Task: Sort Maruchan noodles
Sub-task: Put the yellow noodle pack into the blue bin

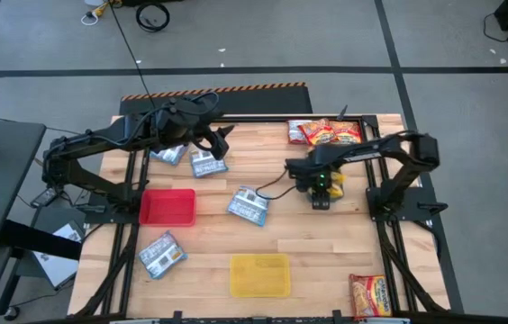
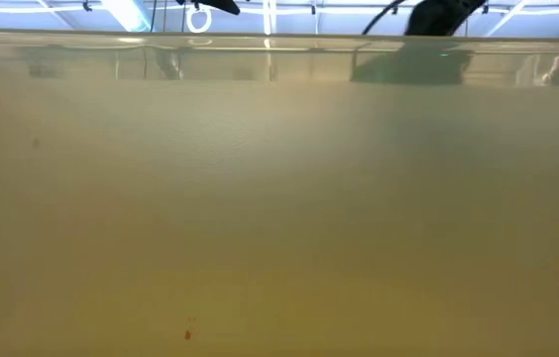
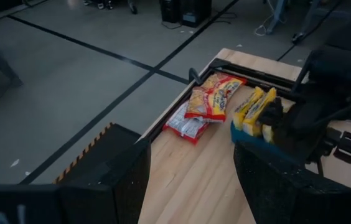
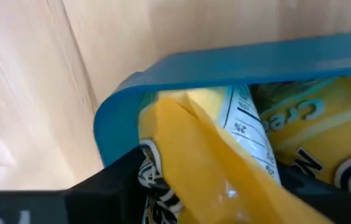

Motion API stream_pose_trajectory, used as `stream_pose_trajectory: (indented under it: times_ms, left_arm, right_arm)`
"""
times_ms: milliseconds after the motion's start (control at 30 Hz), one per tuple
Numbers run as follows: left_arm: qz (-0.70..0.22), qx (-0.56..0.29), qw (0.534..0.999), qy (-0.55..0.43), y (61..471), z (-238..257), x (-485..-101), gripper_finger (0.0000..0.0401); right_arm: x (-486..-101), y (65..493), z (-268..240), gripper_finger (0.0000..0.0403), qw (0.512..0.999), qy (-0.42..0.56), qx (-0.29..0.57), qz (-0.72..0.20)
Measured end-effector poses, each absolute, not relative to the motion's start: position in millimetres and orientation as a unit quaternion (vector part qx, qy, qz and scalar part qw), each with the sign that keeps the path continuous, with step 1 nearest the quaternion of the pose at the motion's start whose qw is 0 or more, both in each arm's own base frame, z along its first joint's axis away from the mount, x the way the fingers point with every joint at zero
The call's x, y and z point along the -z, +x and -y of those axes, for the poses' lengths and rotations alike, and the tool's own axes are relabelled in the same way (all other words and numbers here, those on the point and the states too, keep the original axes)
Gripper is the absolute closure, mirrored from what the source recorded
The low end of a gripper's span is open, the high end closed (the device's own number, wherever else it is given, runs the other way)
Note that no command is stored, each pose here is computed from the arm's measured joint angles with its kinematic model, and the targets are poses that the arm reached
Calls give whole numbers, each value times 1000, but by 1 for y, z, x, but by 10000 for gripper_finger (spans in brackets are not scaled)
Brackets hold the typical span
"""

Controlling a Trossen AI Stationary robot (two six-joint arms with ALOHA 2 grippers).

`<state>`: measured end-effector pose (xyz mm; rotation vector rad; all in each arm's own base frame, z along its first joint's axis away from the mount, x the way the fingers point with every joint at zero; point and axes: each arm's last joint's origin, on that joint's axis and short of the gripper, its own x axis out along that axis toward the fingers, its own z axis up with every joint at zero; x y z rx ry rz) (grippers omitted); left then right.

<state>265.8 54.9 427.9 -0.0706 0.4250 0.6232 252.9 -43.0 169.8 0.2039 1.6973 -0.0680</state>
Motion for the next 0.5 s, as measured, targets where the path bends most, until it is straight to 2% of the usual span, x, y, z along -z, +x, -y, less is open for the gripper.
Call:
stream_pose_trajectory:
  times_ms: [267,500]
  left_arm:
    - [-179,-282,942,-43,269,-54,-433,168]
    - [-149,-278,948,-37,271,-54,-439,168]
  right_arm:
    - [-169,197,6,184,634,133,68,-759]
    - [-180,164,-23,183,634,96,9,-767]
